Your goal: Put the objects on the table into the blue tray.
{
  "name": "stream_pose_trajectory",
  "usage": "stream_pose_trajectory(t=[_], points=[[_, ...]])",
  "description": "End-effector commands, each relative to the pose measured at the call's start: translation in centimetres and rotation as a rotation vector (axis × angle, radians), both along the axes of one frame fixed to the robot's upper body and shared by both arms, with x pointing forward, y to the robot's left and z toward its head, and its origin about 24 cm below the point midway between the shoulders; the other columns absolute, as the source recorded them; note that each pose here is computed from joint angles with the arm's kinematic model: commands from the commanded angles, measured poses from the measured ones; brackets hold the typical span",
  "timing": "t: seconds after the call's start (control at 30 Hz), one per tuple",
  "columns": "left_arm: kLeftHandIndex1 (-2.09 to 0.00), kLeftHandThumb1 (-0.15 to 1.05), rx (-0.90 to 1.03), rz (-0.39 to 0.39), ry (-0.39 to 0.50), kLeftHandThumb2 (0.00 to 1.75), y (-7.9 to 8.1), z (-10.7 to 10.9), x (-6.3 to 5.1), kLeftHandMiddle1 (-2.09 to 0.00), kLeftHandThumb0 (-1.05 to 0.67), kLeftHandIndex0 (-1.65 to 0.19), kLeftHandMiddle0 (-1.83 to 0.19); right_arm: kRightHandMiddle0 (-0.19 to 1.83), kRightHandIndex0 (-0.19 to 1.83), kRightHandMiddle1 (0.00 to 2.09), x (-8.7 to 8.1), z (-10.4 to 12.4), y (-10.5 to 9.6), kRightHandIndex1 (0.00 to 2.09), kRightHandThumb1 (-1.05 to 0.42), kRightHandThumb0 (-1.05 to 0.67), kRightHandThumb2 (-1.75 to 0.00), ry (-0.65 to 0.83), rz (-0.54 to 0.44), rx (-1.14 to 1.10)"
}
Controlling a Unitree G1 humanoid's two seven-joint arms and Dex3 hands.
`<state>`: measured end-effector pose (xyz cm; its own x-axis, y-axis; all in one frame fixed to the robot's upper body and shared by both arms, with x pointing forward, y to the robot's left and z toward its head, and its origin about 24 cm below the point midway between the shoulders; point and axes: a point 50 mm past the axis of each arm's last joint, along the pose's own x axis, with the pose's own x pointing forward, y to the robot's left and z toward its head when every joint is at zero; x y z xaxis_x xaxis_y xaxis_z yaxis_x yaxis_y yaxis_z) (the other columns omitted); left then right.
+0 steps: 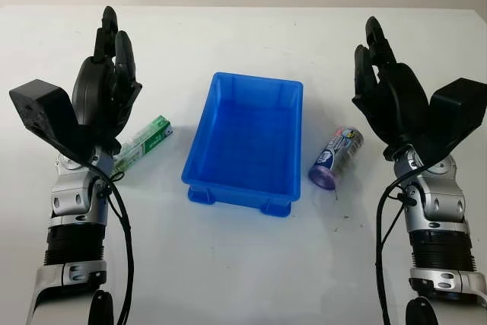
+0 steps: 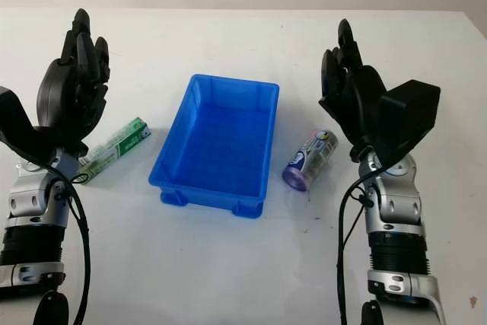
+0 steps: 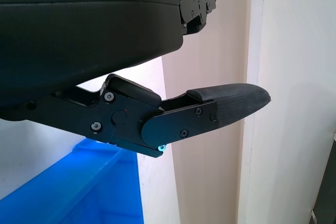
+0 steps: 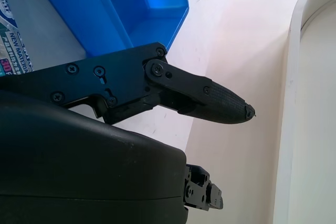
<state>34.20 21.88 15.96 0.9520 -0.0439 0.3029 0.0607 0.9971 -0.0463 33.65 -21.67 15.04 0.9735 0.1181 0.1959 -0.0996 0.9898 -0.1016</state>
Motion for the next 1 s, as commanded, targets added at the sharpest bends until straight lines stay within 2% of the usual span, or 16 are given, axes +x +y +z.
stream_pose_trajectory(t=[0.0, 0.27, 0.37, 0.47, 0.57, 0.63, 0.7, 0.8, 0.83, 0.93, 0.97], points=[[0.00, 1.05, 0.007, 0.001, -0.009, 0.67, 0.1, 0.2, 0.0, 0.00, -0.79, 0.19, 0.19, -0.19, -0.19, 0.00, 0.0, 0.4, 0.0, 0.00, -1.05, -0.72, -0.72, -0.023, 0.002, 0.000], [0.00, 1.05, 0.001, -0.006, -0.009, 0.67, -0.1, 0.2, 0.3, 0.00, -0.80, 0.19, 0.19, -0.19, -0.19, 0.00, 0.3, 0.6, -0.4, 0.00, -1.05, -0.72, -0.72, -0.016, 0.011, -0.033], [0.00, 1.05, 0.002, -0.006, -0.012, 0.67, -0.1, 0.2, 0.3, 0.00, -0.80, 0.19, 0.19, -0.19, -0.19, 0.00, 0.1, 1.6, -1.0, 0.00, -1.05, -0.74, -0.66, -0.039, 0.030, -0.104], [0.00, 1.05, 0.002, -0.004, -0.015, 0.67, 0.0, 0.3, 0.1, 0.00, -0.80, 0.19, 0.19, -0.19, -0.19, 0.00, -0.1, 3.8, -2.2, 0.00, -1.05, -0.76, -0.52, -0.094, 0.064, -0.295], [0.00, 1.05, 0.002, -0.004, -0.016, 0.67, 0.2, 0.4, 0.0, 0.00, -0.80, 0.19, 0.19, -0.18, -0.19, 0.02, -0.4, 7.1, -3.3, 0.00, -1.05, -0.82, -0.24, -0.115, 0.099, -0.545], [0.00, 1.05, 0.000, 0.000, -0.019, 0.67, 0.3, 0.4, 0.0, 0.00, -0.79, 0.19, 0.19, -0.14, -0.17, 0.05, -0.8, 9.5, -3.9, 0.02, -0.96, -0.84, -0.09, -0.098, 0.113, -0.700], [0.00, 1.05, -0.001, 0.003, -0.020, 0.66, 0.3, 0.4, 0.0, 0.00, -0.79, 0.19, 0.19, -0.09, -0.12, 0.07, -1.5, 11.6, -4.0, 0.04, -0.88, -0.82, -0.04, -0.106, 0.117, -0.849], [0.00, 1.05, 0.003, 0.002, -0.020, 0.66, 0.3, 0.4, 0.0, 0.00, -0.79, 0.19, 0.19, 0.05, 0.04, 0.10, -2.6, 13.5, -3.6, 0.10, -0.75, -0.71, -0.03, -0.101, 0.122, -1.039], [0.00, 1.05, 0.004, 0.003, -0.018, 0.67, 0.3, 0.4, 0.1, 0.00, -0.79, 0.19, 0.19, 0.19, 0.18, 0.11, -2.9, 13.8, -3.3, 0.13, -0.72, -0.67, -0.04, -0.105, 0.137, -1.101], [0.00, 1.05, 0.001, -0.003, -0.003, 0.67, 0.1, 0.3, 0.2, 0.00, -0.79, 0.19, 0.19, 0.49, 0.52, 0.09, -3.6, 13.2, -2.6, 0.15, -0.70, -0.63, -0.05, -0.109, 0.211, -1.301], [0.00, 1.05, -0.003, -0.006, 0.001, 0.67, 0.0, 0.3, 0.3, 0.00, -0.80, 0.19, 0.19, 0.53, 0.57, 0.09, -3.7, 13.0, -2.5, 0.14, -0.70, -0.60, -0.05, -0.104, 0.234, -1.353]])
